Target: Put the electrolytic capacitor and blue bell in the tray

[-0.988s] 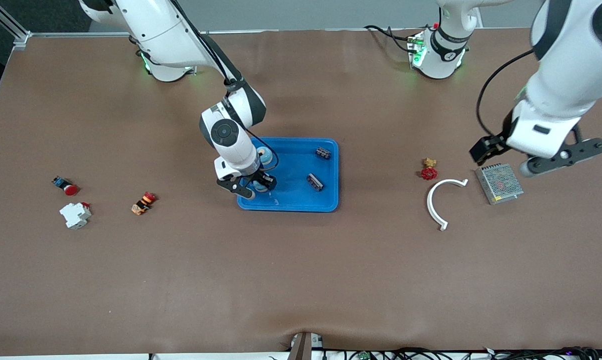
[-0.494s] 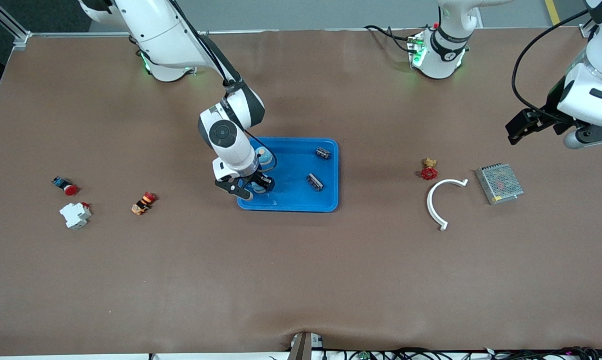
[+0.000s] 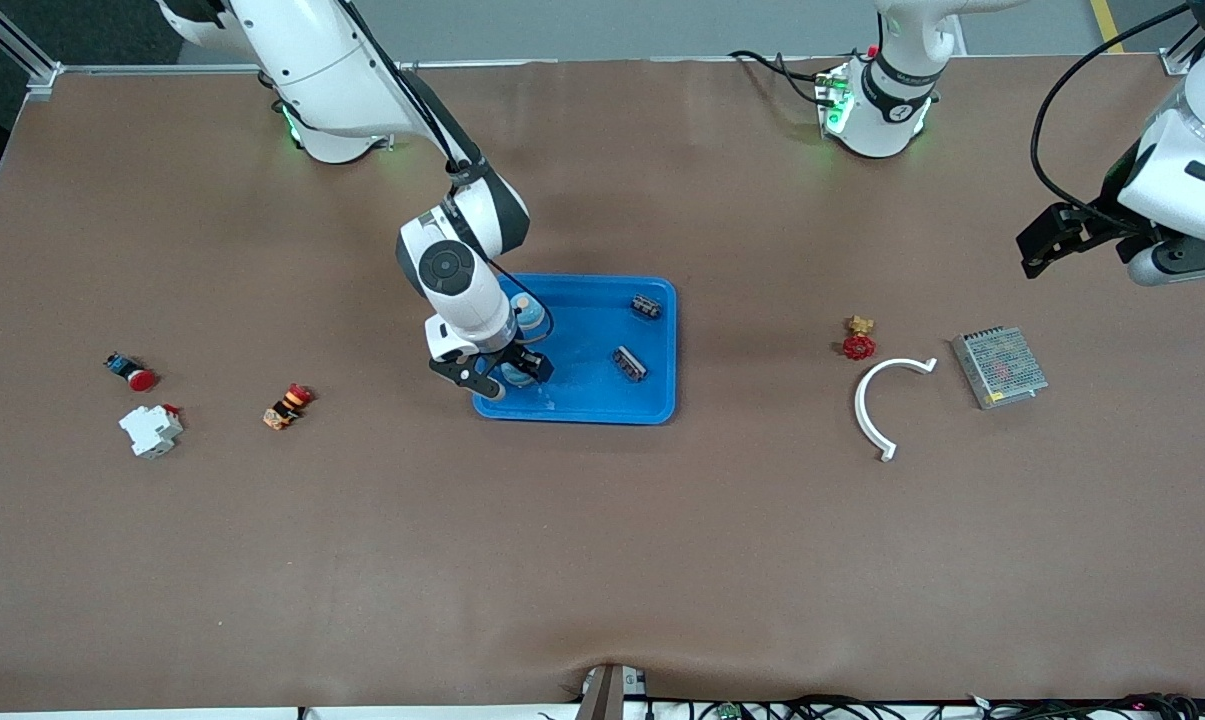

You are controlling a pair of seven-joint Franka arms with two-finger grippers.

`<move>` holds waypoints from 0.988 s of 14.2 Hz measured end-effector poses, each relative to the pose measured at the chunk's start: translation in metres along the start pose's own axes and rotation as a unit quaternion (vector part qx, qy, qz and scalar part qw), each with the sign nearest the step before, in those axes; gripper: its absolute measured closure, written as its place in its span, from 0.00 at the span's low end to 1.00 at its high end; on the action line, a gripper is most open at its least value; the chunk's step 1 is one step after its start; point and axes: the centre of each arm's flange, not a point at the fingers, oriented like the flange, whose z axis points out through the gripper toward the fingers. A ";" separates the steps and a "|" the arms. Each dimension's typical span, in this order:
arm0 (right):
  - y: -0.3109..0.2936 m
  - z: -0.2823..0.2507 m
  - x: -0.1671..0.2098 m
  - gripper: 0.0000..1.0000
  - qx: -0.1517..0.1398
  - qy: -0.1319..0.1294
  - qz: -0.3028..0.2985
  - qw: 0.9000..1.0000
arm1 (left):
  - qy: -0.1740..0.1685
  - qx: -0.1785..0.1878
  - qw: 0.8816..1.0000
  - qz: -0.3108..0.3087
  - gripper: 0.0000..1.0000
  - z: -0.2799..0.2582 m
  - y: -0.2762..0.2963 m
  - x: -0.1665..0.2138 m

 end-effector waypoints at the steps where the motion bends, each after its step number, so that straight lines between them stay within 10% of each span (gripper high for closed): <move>1: -0.001 -0.003 0.000 0.00 -0.001 -0.001 0.000 1.000 | -0.001 -0.001 1.000 0.002 0.00 0.000 0.002 -0.001; 14: 0.011 -0.095 0.052 0.00 -0.014 -0.012 -0.002 1.000 | -0.004 -0.035 0.999 0.022 0.00 -0.006 0.030 -0.008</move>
